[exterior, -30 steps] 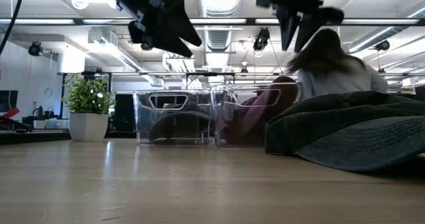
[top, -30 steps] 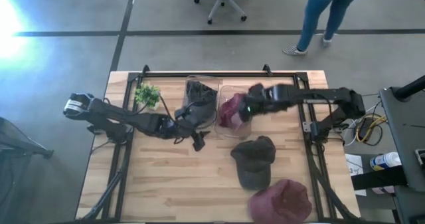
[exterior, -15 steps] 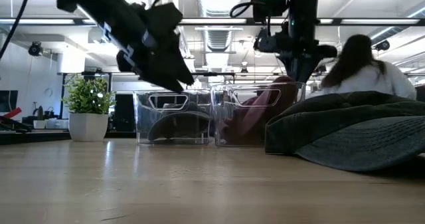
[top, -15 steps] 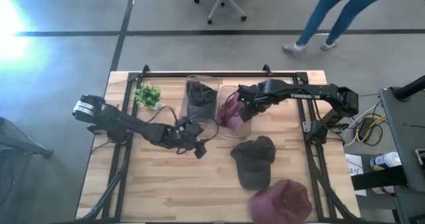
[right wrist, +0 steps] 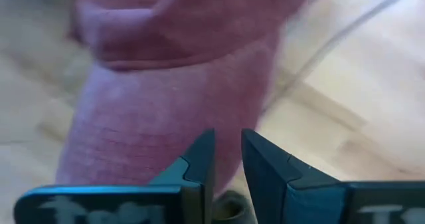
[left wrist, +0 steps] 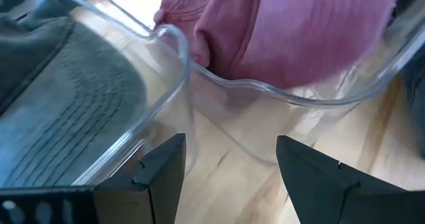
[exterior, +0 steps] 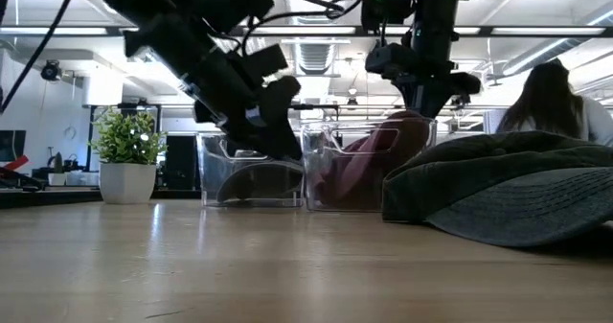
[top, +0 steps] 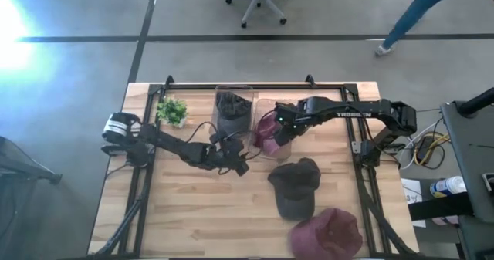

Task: Pick & Place hat
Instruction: Adjust the red cap in the right transparent bin

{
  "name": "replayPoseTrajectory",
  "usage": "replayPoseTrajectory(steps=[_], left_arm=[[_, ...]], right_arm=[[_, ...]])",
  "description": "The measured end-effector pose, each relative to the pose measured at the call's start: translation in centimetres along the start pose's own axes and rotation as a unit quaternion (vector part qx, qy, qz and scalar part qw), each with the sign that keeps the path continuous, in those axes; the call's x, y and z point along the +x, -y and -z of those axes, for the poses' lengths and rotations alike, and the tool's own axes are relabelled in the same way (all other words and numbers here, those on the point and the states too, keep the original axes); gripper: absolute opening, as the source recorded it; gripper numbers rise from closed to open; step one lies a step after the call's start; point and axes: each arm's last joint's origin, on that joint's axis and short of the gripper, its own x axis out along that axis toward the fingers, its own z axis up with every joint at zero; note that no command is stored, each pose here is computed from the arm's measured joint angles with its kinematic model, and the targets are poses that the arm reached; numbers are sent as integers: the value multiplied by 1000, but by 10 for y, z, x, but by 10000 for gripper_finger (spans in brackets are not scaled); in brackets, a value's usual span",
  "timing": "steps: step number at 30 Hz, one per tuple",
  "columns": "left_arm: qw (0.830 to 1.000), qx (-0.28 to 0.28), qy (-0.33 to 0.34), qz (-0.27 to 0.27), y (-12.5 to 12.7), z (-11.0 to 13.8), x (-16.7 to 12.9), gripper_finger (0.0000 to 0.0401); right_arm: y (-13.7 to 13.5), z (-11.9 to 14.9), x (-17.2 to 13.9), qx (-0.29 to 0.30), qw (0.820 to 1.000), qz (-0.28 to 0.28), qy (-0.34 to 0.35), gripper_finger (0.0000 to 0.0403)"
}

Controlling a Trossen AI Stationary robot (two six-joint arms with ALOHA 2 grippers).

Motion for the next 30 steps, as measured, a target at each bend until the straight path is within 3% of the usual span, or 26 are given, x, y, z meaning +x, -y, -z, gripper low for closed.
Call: replayPoseTrajectory(steps=[6,18,27,30], left_arm=[[1000,8,5,27,0,-2,12,231],[999,0,8,52,4,-7,12,231],[998,-2,11,55,5,-10,12,231],[998,-2,12,56,5,-10,11,231]], right_arm=[[-16,2,12,-8,999,-34,-18,75],[-36,7,52,-46,994,-24,-91,70],[-49,3,35,-69,988,-80,-111,76],[-48,2,22,-84,992,-51,-84,72]])
